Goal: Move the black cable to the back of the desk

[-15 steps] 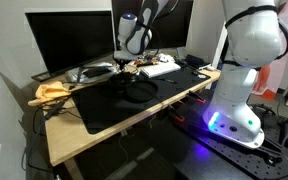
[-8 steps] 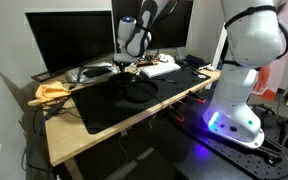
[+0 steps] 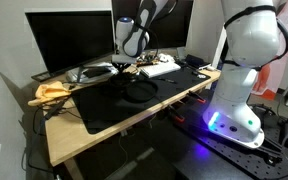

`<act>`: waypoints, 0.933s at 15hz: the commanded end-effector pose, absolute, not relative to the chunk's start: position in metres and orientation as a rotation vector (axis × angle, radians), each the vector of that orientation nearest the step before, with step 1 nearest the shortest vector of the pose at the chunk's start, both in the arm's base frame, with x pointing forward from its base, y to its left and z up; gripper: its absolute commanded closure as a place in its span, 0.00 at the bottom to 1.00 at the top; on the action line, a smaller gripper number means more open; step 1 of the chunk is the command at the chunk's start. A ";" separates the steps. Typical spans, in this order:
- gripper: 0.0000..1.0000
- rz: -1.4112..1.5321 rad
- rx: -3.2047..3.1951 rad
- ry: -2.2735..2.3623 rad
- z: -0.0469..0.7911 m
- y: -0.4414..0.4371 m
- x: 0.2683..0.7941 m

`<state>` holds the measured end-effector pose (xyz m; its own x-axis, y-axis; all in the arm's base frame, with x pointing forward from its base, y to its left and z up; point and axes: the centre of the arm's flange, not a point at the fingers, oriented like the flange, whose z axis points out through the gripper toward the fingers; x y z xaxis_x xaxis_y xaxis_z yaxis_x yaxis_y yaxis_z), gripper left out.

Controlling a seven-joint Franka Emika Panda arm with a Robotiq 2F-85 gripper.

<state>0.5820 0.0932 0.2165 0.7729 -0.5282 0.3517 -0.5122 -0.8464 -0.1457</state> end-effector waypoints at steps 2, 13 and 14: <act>0.97 -0.460 -2.963 0.899 0.211 0.090 0.589; 0.97 -0.229 -3.025 0.973 0.209 0.088 0.602; 0.97 -0.198 -3.039 0.980 0.209 0.089 0.603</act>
<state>0.6020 0.0853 0.2145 0.7946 -0.5738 0.1983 -0.5778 -0.8150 -0.0432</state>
